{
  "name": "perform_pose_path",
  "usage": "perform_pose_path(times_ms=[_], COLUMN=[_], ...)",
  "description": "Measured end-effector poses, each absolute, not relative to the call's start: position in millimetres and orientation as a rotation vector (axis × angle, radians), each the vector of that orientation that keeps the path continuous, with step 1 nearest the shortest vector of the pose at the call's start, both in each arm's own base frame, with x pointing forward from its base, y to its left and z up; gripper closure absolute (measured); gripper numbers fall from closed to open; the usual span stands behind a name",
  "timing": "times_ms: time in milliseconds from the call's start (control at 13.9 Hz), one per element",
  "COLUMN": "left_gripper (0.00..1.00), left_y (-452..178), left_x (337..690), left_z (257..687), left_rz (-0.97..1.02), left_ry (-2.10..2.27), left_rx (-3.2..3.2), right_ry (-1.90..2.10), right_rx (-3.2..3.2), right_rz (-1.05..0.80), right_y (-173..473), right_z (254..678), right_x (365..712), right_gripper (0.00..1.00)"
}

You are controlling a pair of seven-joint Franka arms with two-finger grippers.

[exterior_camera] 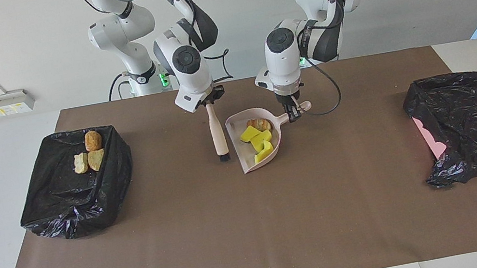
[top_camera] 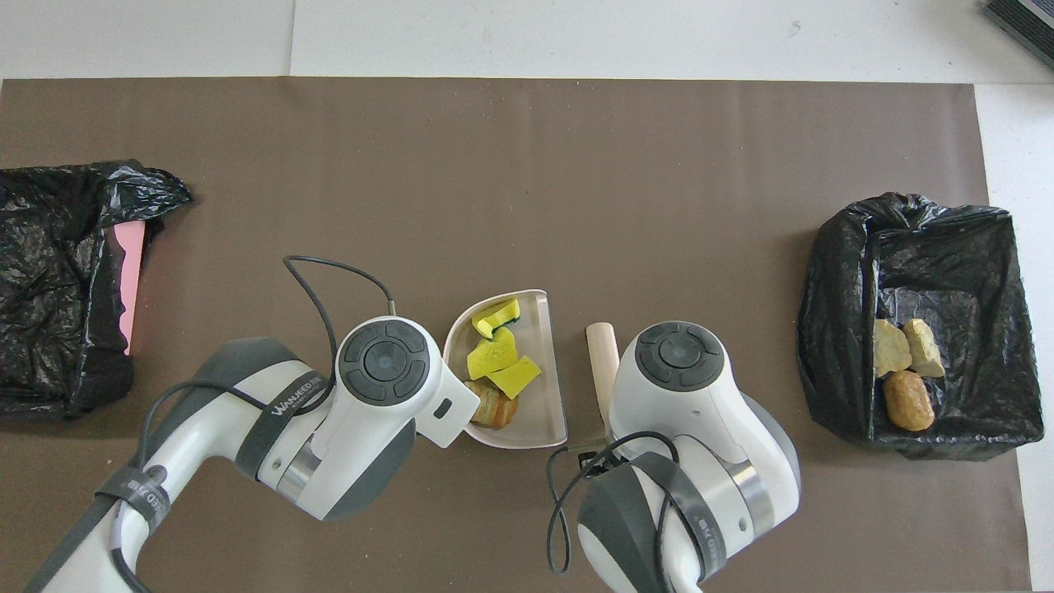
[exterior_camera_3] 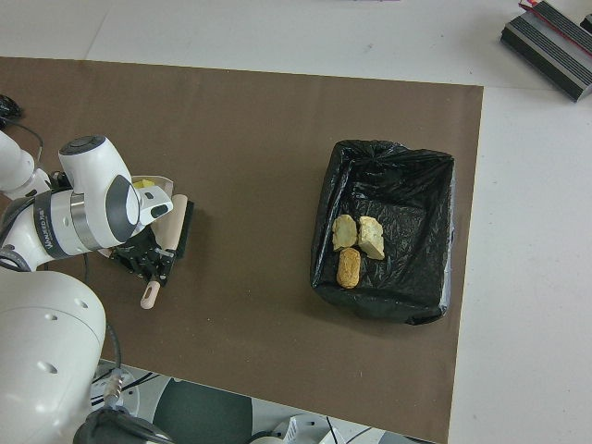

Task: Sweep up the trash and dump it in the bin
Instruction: 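Brush the sponges into the dustpan held by the left gripper, then carry the dustpan with the left gripper while the right gripper drops the brush, then tilt the dustpan over the black bag with the left gripper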

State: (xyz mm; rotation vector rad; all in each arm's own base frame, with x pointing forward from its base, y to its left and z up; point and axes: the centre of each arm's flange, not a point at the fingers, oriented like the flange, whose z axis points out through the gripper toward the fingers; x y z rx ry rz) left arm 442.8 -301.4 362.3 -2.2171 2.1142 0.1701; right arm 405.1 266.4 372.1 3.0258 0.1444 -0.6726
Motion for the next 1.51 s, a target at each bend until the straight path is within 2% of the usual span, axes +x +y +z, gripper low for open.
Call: perform_pose_path(times_ms=[361, 649, 793, 1082, 1298, 1515], left_gripper=[0.69, 0.69, 0.69, 0.69, 0.69, 0.69], left_y=[-249, -194, -151, -67, 15, 114], left_x=[475, 508, 535, 578, 589, 584], left_z=[361, 373, 394, 456, 497, 530], left_rz=[0.181, 0.145, 0.084, -0.013, -0.001, -0.062], left_ry=[2.238, 2.329, 2.352, 2.356, 2.308, 2.196], left_rx=[-2.127, -2.053, -2.033, -1.97, -2.024, -2.153], right_ry=[0.042, -0.044, -0.037, -0.06, -0.081, -0.083], right_rx=[3.021, 3.157, 3.139, 3.131, 3.128, 3.135], right_rz=[-0.68, -0.61, -0.582, -0.534, -0.504, -0.487], right_y=[269, 316, 337, 347, 348, 347], right_z=[416, 405, 380, 351, 333, 330], right_x=[393, 359, 329, 301, 287, 286], right_gripper=[0.74, 0.74, 0.74, 0.74, 0.74, 0.74])
